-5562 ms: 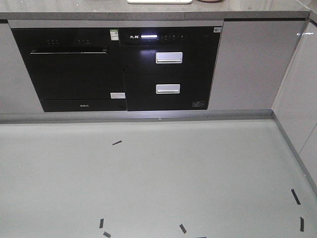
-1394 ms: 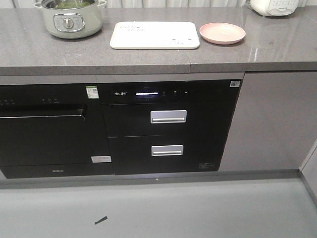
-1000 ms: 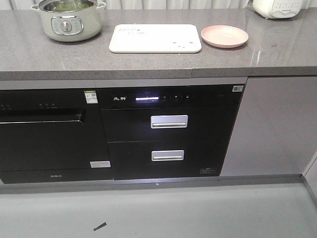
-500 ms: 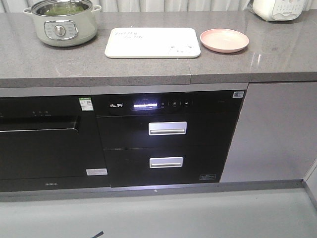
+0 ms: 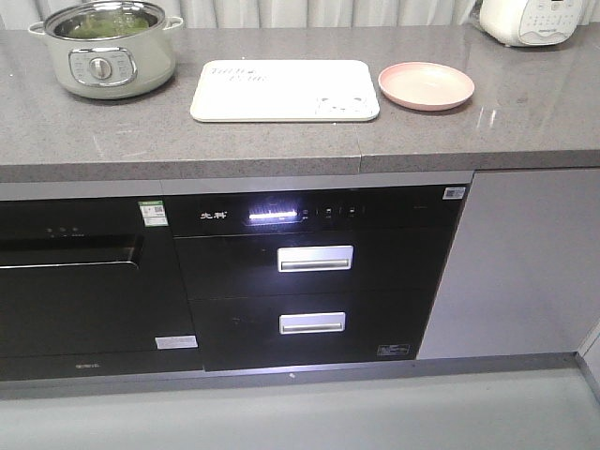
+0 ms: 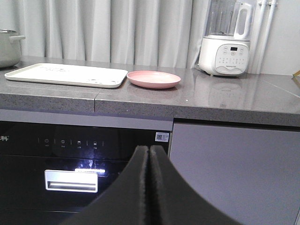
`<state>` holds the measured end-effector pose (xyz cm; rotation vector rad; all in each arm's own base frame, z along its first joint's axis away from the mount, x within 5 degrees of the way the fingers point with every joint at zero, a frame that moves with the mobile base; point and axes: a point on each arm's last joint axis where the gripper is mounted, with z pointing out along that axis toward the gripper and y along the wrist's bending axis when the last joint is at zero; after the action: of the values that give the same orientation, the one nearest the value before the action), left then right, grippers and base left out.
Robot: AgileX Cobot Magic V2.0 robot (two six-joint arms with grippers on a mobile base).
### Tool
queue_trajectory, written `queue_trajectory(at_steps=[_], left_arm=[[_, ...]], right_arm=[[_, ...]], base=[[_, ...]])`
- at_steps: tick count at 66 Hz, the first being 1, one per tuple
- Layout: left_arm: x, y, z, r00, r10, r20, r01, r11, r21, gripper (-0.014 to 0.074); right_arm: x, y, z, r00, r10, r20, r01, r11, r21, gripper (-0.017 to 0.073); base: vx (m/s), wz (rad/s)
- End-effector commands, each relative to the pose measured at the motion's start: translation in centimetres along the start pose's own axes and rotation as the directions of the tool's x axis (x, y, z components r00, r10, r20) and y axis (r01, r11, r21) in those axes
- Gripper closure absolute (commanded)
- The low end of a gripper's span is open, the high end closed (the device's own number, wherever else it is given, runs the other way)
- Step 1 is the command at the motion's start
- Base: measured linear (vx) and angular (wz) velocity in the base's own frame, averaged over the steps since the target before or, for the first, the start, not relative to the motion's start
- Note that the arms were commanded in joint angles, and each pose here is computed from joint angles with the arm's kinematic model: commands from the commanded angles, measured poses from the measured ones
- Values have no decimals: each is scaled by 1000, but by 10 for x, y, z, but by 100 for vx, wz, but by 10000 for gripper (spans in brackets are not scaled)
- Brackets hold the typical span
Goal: Transfer vegetables to tray and serve
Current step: 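Drive the base toward the counter with the pot, tray and plate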
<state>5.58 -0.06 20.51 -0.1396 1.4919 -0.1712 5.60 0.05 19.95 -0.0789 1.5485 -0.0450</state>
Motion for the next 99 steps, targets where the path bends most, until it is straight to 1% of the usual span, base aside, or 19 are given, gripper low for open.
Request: queue_trajectory(at_steps=[1,99], left_arm=[[1,-2,0,999,-4,51,3,999,32,599],[1,-2,0,999,-4,51,3,999,32,599]], right_arm=[[-1,2,1,999,-7,49,8,1000,-13,566],[-1,2,1,999,-7,49,8,1000,-13,565]], base=[[9,-3],[9,0]])
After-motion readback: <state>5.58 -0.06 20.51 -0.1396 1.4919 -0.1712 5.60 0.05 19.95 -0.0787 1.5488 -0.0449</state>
